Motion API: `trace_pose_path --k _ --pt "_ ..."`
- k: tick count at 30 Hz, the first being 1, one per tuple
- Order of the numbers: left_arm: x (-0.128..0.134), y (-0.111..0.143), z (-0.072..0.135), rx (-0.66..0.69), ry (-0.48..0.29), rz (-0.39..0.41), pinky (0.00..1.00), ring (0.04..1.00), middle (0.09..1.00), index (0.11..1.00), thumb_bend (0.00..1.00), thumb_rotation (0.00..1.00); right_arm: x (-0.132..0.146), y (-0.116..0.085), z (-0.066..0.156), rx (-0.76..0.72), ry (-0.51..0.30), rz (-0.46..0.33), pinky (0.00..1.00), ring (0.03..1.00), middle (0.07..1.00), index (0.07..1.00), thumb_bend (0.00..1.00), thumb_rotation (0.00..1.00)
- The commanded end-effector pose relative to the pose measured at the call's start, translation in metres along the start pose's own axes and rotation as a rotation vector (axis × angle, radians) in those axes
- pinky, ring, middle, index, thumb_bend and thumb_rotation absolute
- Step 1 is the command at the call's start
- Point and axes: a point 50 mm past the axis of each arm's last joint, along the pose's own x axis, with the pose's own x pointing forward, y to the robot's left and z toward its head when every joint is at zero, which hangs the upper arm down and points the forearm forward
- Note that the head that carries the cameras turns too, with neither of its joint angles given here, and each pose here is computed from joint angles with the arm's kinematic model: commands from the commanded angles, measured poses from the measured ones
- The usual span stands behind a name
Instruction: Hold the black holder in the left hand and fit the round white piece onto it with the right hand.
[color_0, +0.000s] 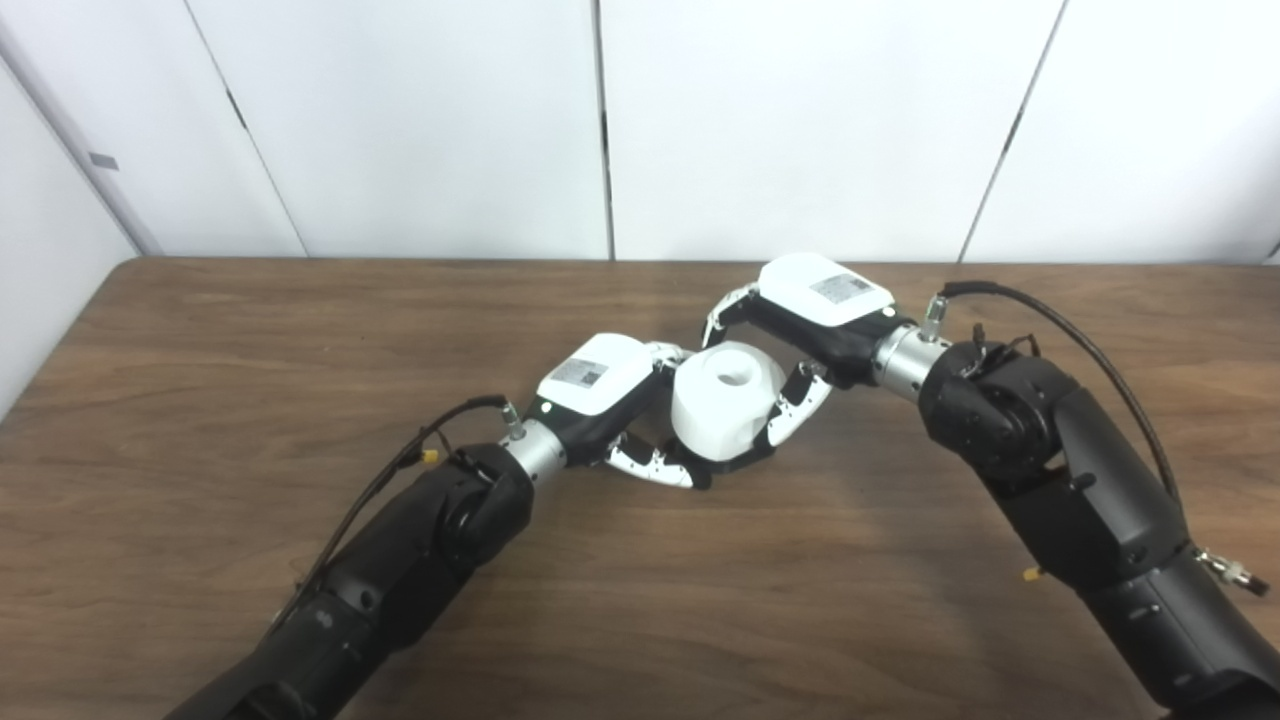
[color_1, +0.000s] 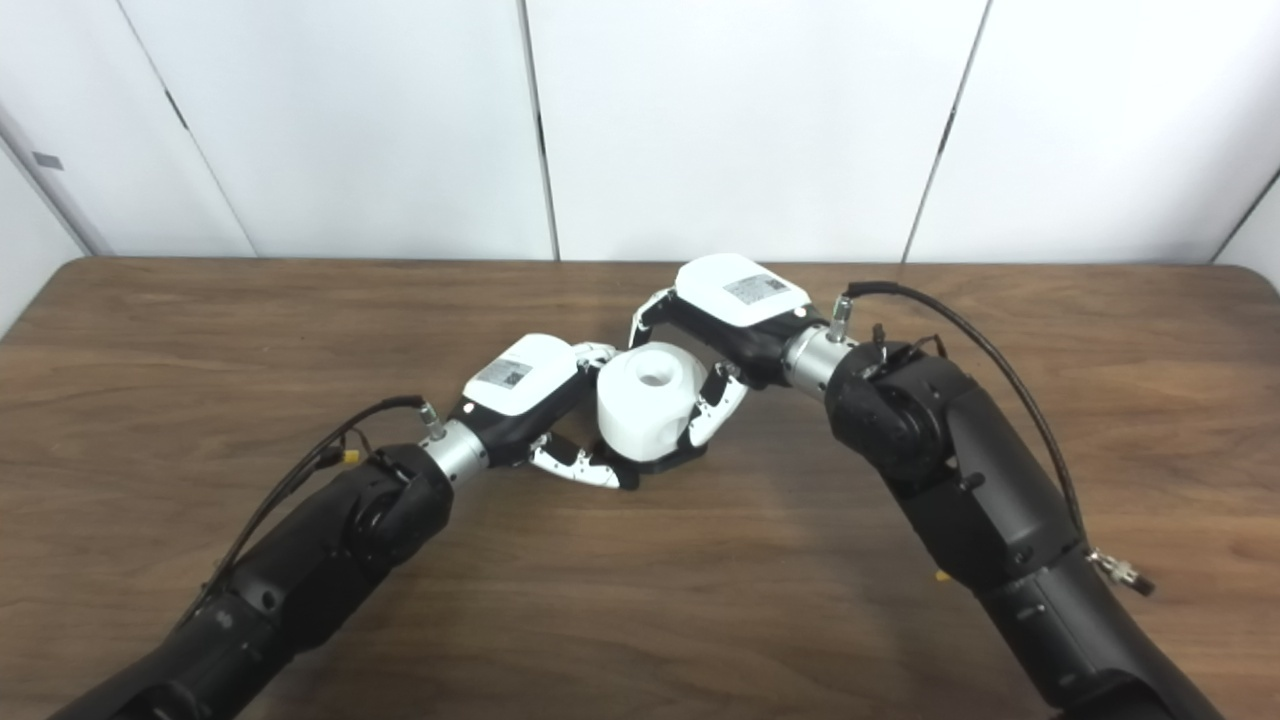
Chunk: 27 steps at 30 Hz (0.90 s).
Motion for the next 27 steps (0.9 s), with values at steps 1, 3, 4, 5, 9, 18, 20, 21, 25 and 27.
trace_pose_path --k 1,3,4,5,9,18,20,21,25,27 --pt "-0.025 -0.044 -0.011 0.004 0.047 -0.196 0.70 0.850 0.832 0.478 0.53 0.07 0.001 -0.018 0.002 -0.017 -0.004 -0.067 0.70 0.786 0.740 0.482 0.52 0.14" --pt "-0.025 -0.043 -0.010 0.002 0.052 -0.199 0.70 0.854 0.834 0.478 0.53 0.07 0.001 -0.018 0.002 -0.016 -0.007 -0.070 0.70 0.783 0.738 0.482 0.52 0.14" --pt "-0.025 -0.043 -0.010 0.003 0.053 -0.202 0.71 0.857 0.835 0.478 0.53 0.07 0.001 -0.018 0.002 -0.015 -0.008 -0.071 0.70 0.782 0.737 0.482 0.52 0.14" --pt "-0.025 -0.043 -0.010 0.005 0.053 -0.205 0.70 0.857 0.835 0.478 0.53 0.07 0.001 -0.018 0.002 -0.015 -0.007 -0.071 0.70 0.781 0.737 0.482 0.52 0.14" --pt "-0.024 -0.043 -0.010 0.014 0.052 -0.203 0.70 0.854 0.833 0.478 0.52 0.07 0.001 -0.019 0.002 -0.015 -0.005 -0.071 0.69 0.780 0.737 0.482 0.52 0.14" --pt "-0.024 -0.044 -0.010 0.013 0.054 -0.205 0.71 0.857 0.835 0.478 0.52 0.07 -0.001 -0.023 0.000 -0.016 -0.010 -0.090 0.68 0.765 0.730 0.482 0.52 0.14" --pt "-0.024 -0.044 -0.009 0.019 0.052 -0.205 0.71 0.859 0.837 0.479 0.52 0.07 -0.001 -0.024 -0.001 -0.021 -0.009 -0.092 0.67 0.761 0.728 0.482 0.52 0.14" --pt "-0.024 -0.044 -0.009 0.021 0.050 -0.203 0.71 0.855 0.834 0.478 0.52 0.07 -0.002 -0.025 -0.002 -0.023 -0.009 -0.093 0.67 0.760 0.728 0.482 0.52 0.14" --pt "-0.023 -0.045 -0.010 0.011 0.051 -0.201 0.71 0.854 0.831 0.478 0.53 0.07 -0.003 -0.029 -0.004 -0.021 0.001 -0.101 0.67 0.765 0.728 0.482 0.52 0.14" --pt "-0.023 -0.045 -0.010 0.009 0.053 -0.203 0.70 0.852 0.830 0.478 0.53 0.07 -0.004 -0.032 -0.004 -0.027 0.010 -0.105 0.67 0.767 0.730 0.482 0.52 0.14"
